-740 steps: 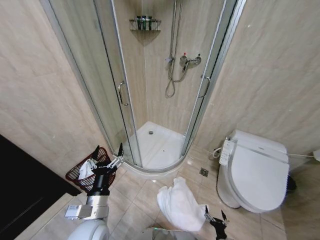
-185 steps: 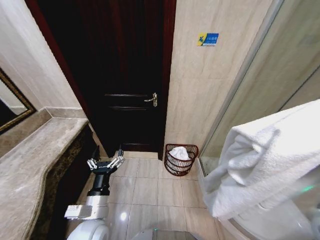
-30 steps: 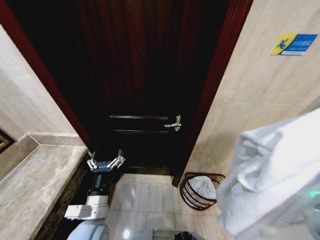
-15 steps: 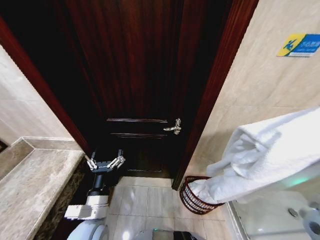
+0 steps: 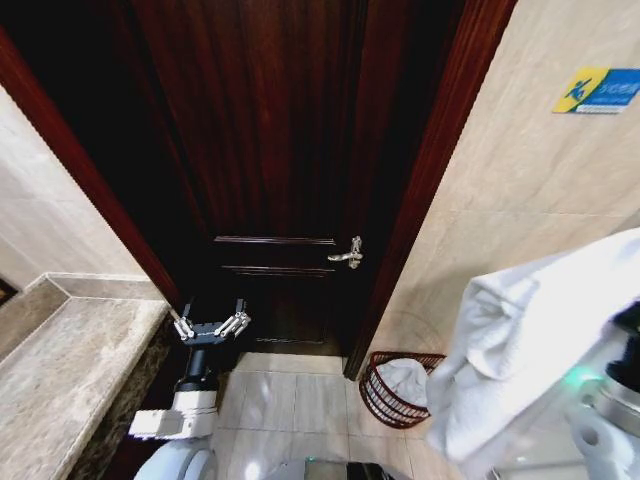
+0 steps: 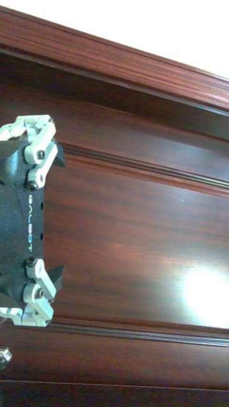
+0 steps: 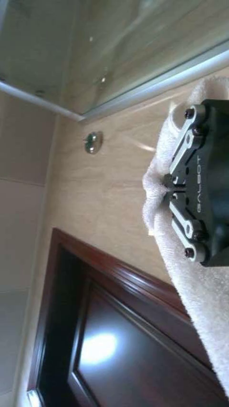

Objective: Discard the used towel into the hamper.

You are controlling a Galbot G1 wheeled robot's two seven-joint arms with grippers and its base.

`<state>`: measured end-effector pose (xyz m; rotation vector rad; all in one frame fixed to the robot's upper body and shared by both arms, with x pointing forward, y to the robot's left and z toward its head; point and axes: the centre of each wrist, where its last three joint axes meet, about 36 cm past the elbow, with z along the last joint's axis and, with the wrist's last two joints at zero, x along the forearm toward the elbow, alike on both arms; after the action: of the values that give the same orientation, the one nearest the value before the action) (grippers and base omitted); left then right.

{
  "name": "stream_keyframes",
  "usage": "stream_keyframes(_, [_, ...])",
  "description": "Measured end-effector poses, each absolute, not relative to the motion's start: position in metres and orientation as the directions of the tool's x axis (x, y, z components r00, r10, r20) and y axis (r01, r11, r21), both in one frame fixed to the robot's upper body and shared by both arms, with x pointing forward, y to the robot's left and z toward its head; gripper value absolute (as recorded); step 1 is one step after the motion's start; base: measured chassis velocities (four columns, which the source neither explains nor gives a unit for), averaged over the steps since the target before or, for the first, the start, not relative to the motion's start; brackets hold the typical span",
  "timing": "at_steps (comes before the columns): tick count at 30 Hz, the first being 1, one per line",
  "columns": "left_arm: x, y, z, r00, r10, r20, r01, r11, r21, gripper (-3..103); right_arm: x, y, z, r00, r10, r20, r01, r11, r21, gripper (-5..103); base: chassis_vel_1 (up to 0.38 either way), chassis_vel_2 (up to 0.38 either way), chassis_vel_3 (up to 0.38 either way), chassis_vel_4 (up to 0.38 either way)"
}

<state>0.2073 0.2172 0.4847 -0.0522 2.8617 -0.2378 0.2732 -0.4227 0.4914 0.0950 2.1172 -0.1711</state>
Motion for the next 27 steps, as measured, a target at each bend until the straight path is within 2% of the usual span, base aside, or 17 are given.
stream_keyframes(14, [0.207, 0.217, 0.485, -0.963, -0.058, -0.262, -0.013, 0.986, -0.167, 100, 0.309, -0.434, 0.462, -0.553, 0.015, -0.833, 0.132, 0.989, -0.069, 2, 0.0, 0.0, 0.0, 0.0])
stream_keyframes(27, [0.207, 0.217, 0.485, -0.963, -0.058, -0.262, -0.013, 0.986, -0.167, 100, 0.321, -0.443, 0.404, -0.629, 0.078, -0.774, 0.179, 0.983, -0.046, 2, 0.0, 0.0, 0.0, 0.0])
